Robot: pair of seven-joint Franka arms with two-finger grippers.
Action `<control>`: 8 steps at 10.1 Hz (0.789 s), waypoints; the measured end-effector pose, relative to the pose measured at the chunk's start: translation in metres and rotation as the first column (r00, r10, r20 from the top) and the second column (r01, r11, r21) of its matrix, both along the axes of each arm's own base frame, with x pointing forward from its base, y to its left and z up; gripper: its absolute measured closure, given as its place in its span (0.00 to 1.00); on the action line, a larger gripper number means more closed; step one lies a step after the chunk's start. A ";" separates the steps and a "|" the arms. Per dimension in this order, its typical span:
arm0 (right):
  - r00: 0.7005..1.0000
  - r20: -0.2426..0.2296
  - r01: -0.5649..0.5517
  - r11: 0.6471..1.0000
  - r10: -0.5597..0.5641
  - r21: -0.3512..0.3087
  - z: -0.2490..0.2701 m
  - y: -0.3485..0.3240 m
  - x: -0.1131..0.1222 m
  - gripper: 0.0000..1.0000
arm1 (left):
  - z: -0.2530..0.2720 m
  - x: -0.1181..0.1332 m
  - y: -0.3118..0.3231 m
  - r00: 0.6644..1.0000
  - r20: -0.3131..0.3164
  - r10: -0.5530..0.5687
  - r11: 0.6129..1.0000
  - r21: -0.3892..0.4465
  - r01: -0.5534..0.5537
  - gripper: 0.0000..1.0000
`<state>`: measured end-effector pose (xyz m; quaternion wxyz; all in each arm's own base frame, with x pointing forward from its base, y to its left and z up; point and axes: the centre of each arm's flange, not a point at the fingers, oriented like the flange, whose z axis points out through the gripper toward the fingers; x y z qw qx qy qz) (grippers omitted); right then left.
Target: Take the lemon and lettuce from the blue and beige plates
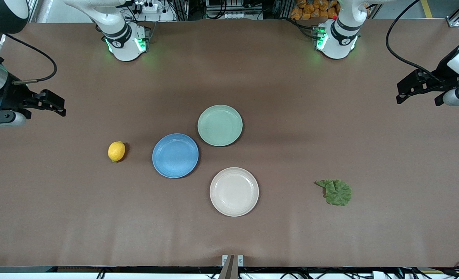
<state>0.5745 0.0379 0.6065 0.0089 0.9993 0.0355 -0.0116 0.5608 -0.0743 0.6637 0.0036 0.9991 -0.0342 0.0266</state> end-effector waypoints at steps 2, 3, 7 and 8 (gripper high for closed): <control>1.000 0.000 0.009 1.000 -0.009 0.000 0.000 0.002 0.000 0.00 | 0.000 0.000 0.000 1.000 0.000 0.000 1.000 0.000 0.000 0.00; 1.000 -0.001 0.007 1.000 -0.007 0.000 0.000 0.005 0.000 0.00 | 0.000 0.000 0.000 1.000 0.000 0.000 1.000 0.000 0.000 0.00; 1.000 -0.003 0.010 1.000 -0.010 0.001 -0.001 0.008 0.000 0.00 | 0.000 0.000 0.002 1.000 -0.001 0.026 1.000 -0.001 -0.026 0.00; 1.000 -0.003 0.010 1.000 -0.010 0.001 -0.002 0.008 0.000 0.00 | 0.000 0.001 0.005 0.999 -0.001 0.042 0.999 -0.002 -0.042 0.00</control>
